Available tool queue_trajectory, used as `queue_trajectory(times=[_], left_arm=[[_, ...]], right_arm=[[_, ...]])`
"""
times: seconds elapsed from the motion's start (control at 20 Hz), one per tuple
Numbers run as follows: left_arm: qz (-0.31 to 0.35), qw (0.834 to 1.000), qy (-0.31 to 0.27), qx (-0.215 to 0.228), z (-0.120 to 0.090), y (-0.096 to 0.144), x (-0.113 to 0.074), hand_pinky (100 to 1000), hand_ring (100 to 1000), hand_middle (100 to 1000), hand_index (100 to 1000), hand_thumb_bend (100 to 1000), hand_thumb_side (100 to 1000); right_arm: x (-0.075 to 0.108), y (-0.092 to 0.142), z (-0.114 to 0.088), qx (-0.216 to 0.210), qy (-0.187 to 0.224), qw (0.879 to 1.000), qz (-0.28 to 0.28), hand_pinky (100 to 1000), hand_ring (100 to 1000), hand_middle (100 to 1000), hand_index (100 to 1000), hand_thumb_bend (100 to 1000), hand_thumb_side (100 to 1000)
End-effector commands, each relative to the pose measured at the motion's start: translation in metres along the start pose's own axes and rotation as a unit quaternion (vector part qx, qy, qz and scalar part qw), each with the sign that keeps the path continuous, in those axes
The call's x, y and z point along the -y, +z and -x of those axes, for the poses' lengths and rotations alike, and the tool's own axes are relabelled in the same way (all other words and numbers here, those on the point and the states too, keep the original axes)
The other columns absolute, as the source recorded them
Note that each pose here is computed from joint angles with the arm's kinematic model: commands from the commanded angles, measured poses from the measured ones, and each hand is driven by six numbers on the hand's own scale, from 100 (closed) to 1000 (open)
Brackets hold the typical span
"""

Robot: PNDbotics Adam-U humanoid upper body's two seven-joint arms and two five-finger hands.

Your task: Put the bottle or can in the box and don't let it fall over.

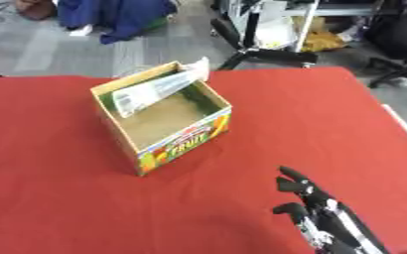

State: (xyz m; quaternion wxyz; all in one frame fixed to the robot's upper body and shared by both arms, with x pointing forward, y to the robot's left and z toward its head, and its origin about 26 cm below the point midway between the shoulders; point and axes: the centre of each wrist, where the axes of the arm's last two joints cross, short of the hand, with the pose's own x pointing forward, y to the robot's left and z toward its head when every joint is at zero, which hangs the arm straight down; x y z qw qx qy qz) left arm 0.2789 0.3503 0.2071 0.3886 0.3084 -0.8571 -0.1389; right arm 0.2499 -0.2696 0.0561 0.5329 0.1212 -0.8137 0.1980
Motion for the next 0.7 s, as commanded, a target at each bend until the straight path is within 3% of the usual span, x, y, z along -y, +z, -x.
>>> queue_trajectory(times=[0.05,0.2,0.25,0.5,0.7], left_arm=[[-0.061,0.998,0.019,-0.011,0.000,0.013,0.004,703,686,509,740,100,622],[-0.067,0.997,0.018,-0.018,0.002,0.017,0.008,703,686,509,740,100,622],[-0.070,0.997,0.018,-0.024,0.004,0.019,0.008,707,694,509,733,100,705],[-0.093,0.983,0.068,-0.143,0.037,0.041,0.029,708,697,509,731,100,727],[-0.094,0.977,0.105,-0.160,0.043,0.050,0.052,709,702,512,730,100,729]], right_arm=[[0.003,-0.001,-0.006,0.010,0.009,1.000,0.004,709,1000,1000,789,100,496],[0.003,-0.001,-0.006,0.010,0.009,1.000,0.003,709,1000,1000,789,100,496],[0.002,-0.001,-0.006,0.010,0.007,1.000,0.003,710,1000,1000,789,100,502],[-0.002,0.003,-0.002,0.008,-0.006,1.000,0.003,711,1000,1000,789,100,500],[-0.002,0.005,0.000,0.004,-0.007,1.000,0.004,711,1000,1000,790,100,503]])
